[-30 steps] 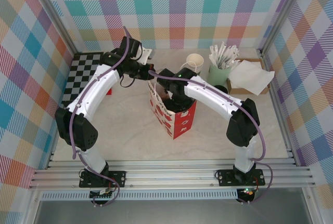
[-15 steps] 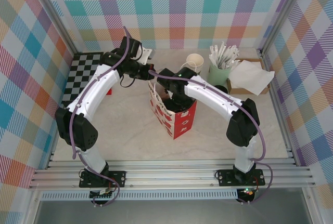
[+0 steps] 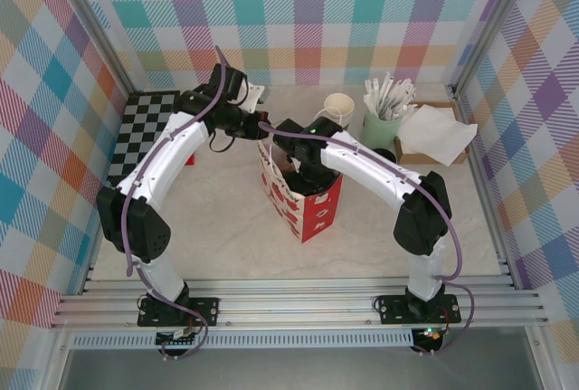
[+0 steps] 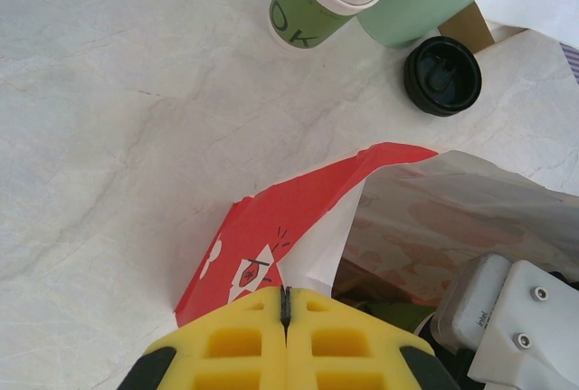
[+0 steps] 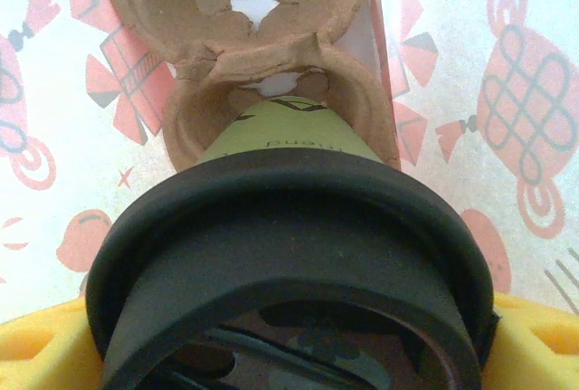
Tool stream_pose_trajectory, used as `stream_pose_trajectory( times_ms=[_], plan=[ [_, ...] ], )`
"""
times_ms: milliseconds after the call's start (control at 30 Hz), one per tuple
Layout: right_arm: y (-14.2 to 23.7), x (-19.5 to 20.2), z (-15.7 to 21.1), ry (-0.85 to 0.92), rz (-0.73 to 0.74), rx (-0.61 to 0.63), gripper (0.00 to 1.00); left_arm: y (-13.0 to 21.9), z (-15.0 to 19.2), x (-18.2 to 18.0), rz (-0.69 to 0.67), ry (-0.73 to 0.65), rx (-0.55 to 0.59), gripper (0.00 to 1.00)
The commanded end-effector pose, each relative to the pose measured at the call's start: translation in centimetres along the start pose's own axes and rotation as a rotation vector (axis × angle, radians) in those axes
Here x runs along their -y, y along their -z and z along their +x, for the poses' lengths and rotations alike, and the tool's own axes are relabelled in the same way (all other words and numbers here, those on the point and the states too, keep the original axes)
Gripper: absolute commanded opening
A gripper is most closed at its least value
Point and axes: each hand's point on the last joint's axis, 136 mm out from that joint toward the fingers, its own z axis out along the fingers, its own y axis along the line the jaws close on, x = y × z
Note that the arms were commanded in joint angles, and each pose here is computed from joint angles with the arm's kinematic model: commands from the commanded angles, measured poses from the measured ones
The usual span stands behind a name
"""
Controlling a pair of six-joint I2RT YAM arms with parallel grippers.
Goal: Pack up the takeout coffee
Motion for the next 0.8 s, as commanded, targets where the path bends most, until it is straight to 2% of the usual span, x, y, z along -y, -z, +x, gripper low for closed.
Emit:
stream_pose_trajectory(
  times_ms=[0,767],
  plan=[
    [0.6,0.4,0.5,-0.019,0.008,-0.009,0.43,-0.8,0.9,-0.3,-0.016,0.016,-0.046,0.0],
    [-1.5,0.5,-0.1,-0.006,0.016,0.013,0.43,-0.8,1.0,-0.1,-0.008,0.02,-0.049,0.0]
  ],
)
